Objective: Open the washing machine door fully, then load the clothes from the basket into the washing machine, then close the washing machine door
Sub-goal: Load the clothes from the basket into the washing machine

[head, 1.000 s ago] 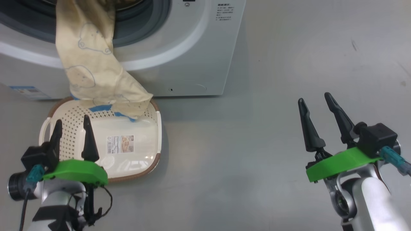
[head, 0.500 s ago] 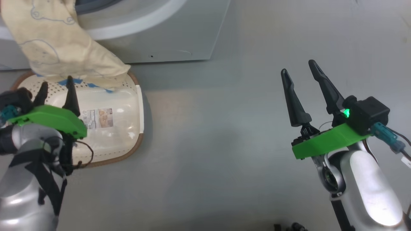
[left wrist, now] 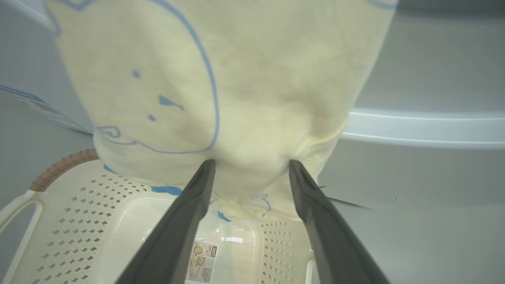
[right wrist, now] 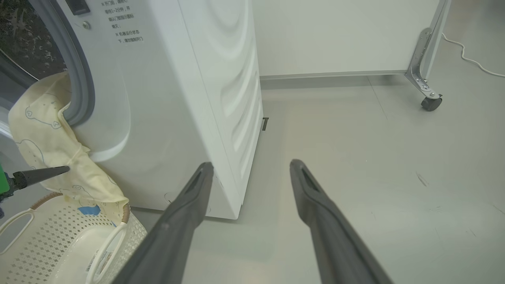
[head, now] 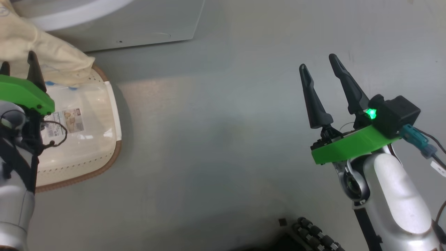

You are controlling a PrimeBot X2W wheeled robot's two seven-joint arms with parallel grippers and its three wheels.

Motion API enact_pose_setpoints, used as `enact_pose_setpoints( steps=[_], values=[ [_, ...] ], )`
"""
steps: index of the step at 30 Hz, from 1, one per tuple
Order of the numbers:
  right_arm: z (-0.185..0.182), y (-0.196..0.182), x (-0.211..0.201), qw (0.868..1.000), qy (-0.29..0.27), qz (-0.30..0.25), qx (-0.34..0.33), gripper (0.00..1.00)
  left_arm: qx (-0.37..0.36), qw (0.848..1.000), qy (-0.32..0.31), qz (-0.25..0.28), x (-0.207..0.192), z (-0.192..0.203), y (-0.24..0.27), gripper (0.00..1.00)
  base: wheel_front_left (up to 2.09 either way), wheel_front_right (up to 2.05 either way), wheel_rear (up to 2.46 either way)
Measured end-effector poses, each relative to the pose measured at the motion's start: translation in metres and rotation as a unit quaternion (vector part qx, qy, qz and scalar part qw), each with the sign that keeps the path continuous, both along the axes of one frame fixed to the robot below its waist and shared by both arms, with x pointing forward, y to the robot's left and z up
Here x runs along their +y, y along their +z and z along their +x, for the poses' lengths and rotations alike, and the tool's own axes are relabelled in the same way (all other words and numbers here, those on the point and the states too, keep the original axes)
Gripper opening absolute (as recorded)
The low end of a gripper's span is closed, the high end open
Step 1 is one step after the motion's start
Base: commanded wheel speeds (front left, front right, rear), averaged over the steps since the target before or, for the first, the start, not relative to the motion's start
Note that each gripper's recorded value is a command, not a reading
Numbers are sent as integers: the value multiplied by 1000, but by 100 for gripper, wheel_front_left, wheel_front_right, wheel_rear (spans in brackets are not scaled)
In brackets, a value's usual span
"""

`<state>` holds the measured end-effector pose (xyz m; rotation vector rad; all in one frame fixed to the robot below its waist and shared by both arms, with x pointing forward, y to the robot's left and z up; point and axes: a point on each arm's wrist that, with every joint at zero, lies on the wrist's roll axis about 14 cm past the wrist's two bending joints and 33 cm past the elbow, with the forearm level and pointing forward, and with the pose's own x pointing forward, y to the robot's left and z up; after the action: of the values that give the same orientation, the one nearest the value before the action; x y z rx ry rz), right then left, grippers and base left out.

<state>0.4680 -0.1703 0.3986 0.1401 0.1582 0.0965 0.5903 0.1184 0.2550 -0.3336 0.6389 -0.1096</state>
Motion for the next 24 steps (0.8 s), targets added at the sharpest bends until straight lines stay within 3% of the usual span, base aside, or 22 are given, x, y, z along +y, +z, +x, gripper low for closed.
enact_pose_setpoints(
  steps=[12, 13, 14, 16, 24],
  values=[
    [0, -3, -4, 1000, -4, -2, 1, 100, -1, 999, 24, -29, -6, 19, -5, 100, 0, 0, 0],
    [0, -4, -4, 1000, -4, -3, 2, 100, -1, 999, 25, -29, -6, 19, -5, 80, 0, 0, 0],
    [-1, -4, -5, 1000, -4, -3, 3, 100, 0, 999, 26, -28, -6, 20, -6, 42, 0, 0, 0],
    [-2, -4, -5, 1000, -6, -1, 4, 100, -2, 999, 28, -26, -5, 22, -7, 0, 0, 0, 0],
    [-3, -8, -8, 1000, -9, -3, 9, 100, -3, 999, 29, -18, -4, 25, -10, 0, 0, 0, 0]
  ],
)
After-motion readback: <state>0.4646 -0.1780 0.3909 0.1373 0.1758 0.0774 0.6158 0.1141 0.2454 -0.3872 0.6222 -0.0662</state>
